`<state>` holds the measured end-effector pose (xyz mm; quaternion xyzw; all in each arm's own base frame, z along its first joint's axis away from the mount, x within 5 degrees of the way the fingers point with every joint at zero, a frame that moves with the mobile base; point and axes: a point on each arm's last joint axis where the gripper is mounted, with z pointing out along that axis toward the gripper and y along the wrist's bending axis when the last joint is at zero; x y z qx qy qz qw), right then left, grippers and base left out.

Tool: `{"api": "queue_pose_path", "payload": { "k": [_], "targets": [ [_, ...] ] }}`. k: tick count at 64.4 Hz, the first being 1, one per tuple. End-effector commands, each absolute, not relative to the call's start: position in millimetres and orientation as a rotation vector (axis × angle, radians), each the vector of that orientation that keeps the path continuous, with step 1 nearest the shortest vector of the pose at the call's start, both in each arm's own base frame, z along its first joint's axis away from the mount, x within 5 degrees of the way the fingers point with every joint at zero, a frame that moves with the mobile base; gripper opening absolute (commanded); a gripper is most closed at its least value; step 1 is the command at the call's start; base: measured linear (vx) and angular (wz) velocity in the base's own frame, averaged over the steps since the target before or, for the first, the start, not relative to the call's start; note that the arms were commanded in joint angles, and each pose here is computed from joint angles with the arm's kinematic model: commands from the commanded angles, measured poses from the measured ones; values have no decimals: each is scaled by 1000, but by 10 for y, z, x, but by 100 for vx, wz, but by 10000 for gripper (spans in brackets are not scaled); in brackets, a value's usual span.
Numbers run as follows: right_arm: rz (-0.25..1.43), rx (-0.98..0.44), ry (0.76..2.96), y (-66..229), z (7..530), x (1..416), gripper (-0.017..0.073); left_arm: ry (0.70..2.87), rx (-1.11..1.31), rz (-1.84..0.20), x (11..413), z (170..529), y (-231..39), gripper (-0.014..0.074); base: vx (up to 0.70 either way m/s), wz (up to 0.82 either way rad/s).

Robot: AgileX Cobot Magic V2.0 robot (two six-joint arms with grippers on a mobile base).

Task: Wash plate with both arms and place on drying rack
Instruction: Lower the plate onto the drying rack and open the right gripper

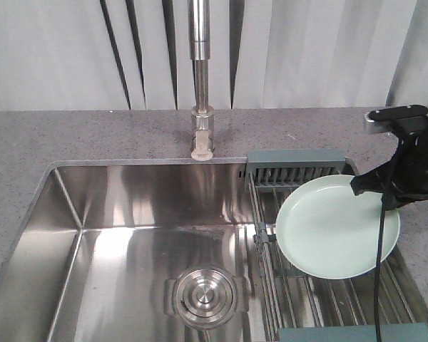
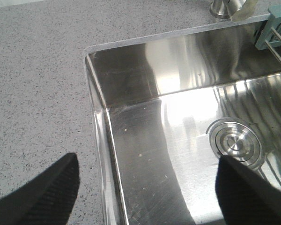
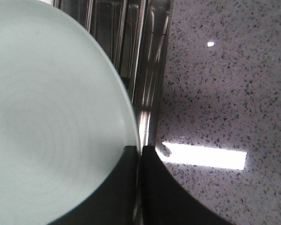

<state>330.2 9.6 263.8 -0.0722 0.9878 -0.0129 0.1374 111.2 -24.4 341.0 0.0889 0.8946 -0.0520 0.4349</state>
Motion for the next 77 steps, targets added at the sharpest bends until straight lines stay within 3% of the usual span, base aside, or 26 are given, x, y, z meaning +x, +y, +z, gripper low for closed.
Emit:
{"api": "queue_pose_path", "payload": {
  "k": [1,19,45,64,77],
  "targets": [
    [-56,-222,2776,112,2742,3370,-1,2133,200,-152,1140,3542,-255,551,0,0],
    [-41,-237,2852,149,2469,3481,36,2133,200,-152,1140,3542,-255,551,0,0],
    [10,-209,2800,173,2732,3351,295,2133,200,-152,1140,3542,-255,551,0,0],
    [50,-307,2508,328,3549,2854,295,2133,200,-152,1140,3542,-255,551,0,0],
    [99,-363,2349,504,3719,2391,295,2133,200,-152,1140,3542,-255,551,0,0]
  ]
}}
